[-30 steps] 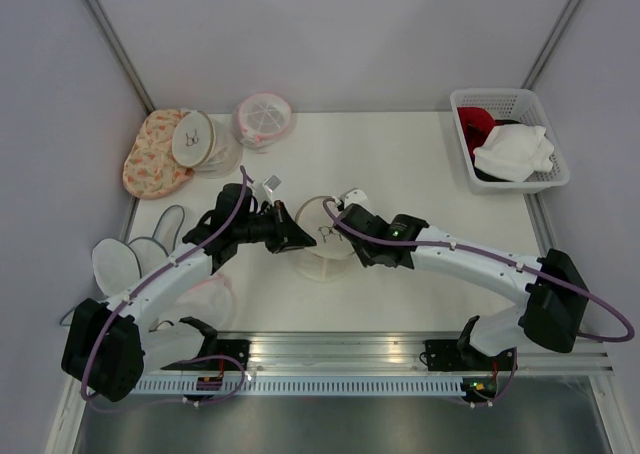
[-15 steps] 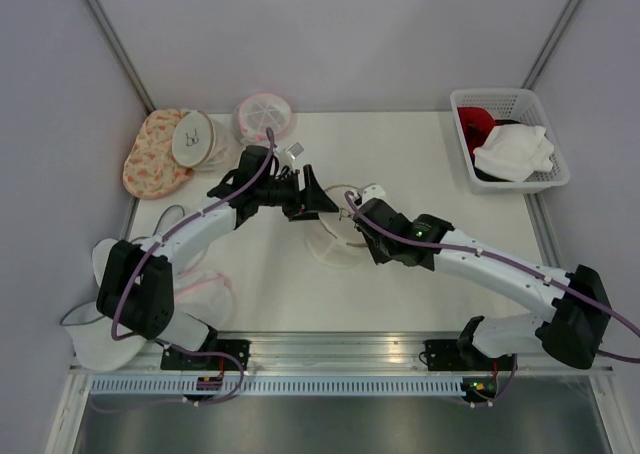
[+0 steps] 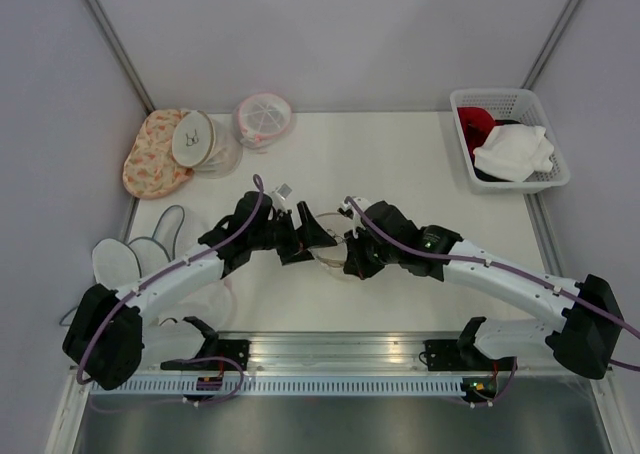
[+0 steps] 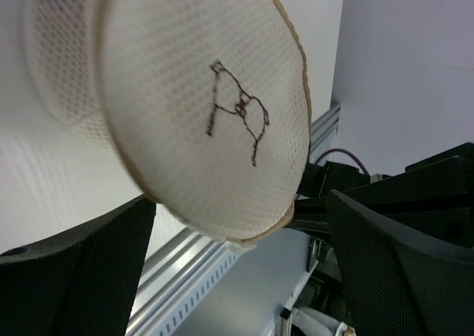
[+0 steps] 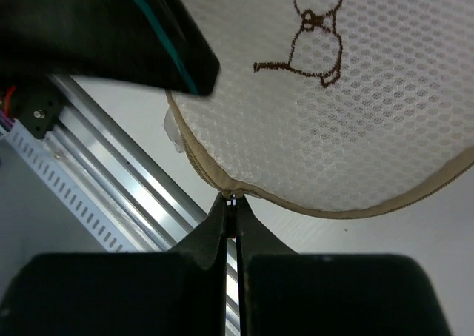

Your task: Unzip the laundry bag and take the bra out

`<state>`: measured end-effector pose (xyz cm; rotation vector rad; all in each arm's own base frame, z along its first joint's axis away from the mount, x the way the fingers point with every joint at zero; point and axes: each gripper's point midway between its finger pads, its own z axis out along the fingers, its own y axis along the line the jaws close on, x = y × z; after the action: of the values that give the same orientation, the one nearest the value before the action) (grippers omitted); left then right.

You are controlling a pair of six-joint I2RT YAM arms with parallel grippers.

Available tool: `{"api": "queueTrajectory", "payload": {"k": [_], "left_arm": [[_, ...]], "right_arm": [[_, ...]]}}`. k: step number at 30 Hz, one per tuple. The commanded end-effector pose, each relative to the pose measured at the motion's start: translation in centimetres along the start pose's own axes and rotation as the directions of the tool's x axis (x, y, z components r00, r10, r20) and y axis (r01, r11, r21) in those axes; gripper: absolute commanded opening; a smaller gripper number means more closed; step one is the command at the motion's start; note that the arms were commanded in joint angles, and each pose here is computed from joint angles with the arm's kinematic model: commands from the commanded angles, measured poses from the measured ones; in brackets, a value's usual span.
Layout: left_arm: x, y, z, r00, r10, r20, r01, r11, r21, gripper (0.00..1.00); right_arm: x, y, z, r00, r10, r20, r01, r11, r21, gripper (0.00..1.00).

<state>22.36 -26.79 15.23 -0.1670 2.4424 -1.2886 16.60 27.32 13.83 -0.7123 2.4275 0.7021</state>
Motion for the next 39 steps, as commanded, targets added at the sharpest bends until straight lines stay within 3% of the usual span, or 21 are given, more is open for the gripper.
{"api": "queueTrajectory", "payload": {"k": [1,3,6,7,8,11,15,19,21,22,25,30,33,39], "left_arm": [[1.5,-3.2,0.3,0.997,-0.079,-0.015,0.081,0.988,0.131,0.99],[2.4,-4.3,0.8,0.997,-0.07,-0.042,0.076,0.983,0.167,0.94],[2.5,-4.9,1.2,0.997,-0.058,-0.045,0.065,0.983,0.169,0.72],[2.4,-4.8,1.3,0.997,-0.058,-0.042,0.065,0.983,0.169,0.62],[2.4,-4.6,1.3,0.997,-0.062,-0.036,0.067,0.985,0.161,0.35],[2.0,-4.2,1.3,0.998,-0.065,-0.011,0.066,0.989,0.129,0.02],[1.7,-3.5,1.4,0.998,-0.057,0.005,0.057,0.994,0.094,0.02],[1.5,-3.5,1.2,0.999,-0.037,0.011,0.036,0.995,0.089,0.02],[1.4,-3.6,1.0,1.0,-0.018,0.014,0.017,0.996,0.089,0.02],[1.2,-4.0,0.9,1.0,-0.007,0.02,0.005,0.995,0.097,0.02],[1.3,-4.0,0.6,1.0,0.012,0.006,-0.013,0.996,0.092,0.02],[2.2,-4.6,0.7,0.992,0.098,-0.077,-0.088,0.989,0.123,0.02],[1.5,-5.7,0.6,0.981,0.172,-0.089,-0.158,0.977,0.14,0.02],[-4.8,-6.6,2.0,0.941,0.34,0.004,-0.338,0.934,0.115,0.02]], "right_arm": [[-2.4,3.2,0.5,0.997,0.01,0.074,0.001,0.988,-0.156,0.0],[-2.7,3.5,0.6,0.996,0.015,0.083,-0.001,0.986,-0.167,0.01],[-3.3,3.8,0.5,0.995,0.021,0.095,-0.005,0.985,-0.174,0.0],[-3.4,3.8,0.4,0.995,0.02,0.101,-0.002,0.985,-0.174,0.0],[-3.4,3.8,0.3,0.995,0.019,0.098,-0.002,0.985,-0.171,0.0],[-3.0,3.4,-0.2,0.995,0.007,0.095,0.007,0.988,-0.151,0.0],[-1.7,2.1,-0.7,0.999,-0.003,0.054,0.008,0.996,-0.093,0.0],[0.6,-1.4,-1.0,0.999,0.002,-0.04,0.002,0.995,0.097,0.0],[1.4,-4.6,-1.3,0.997,0.005,-0.08,0.017,0.962,0.273,0.0],[2.7,-5.8,-1.4,0.991,0.009,-0.135,0.037,0.944,0.327,0.0],[3.3,-8.3,-1.4,0.989,0.016,-0.145,0.051,0.892,0.449,0.01],[0.8,-12.2,-2.5,0.998,0.047,-0.047,-0.004,0.752,0.659,0.0],[-2.2,-12.1,-3.1,0.998,0.042,0.055,-0.068,0.742,0.667,0.0],[-3.2,-9.4,-2.4,0.997,0.028,0.078,-0.065,0.851,0.521,0.0]]}}
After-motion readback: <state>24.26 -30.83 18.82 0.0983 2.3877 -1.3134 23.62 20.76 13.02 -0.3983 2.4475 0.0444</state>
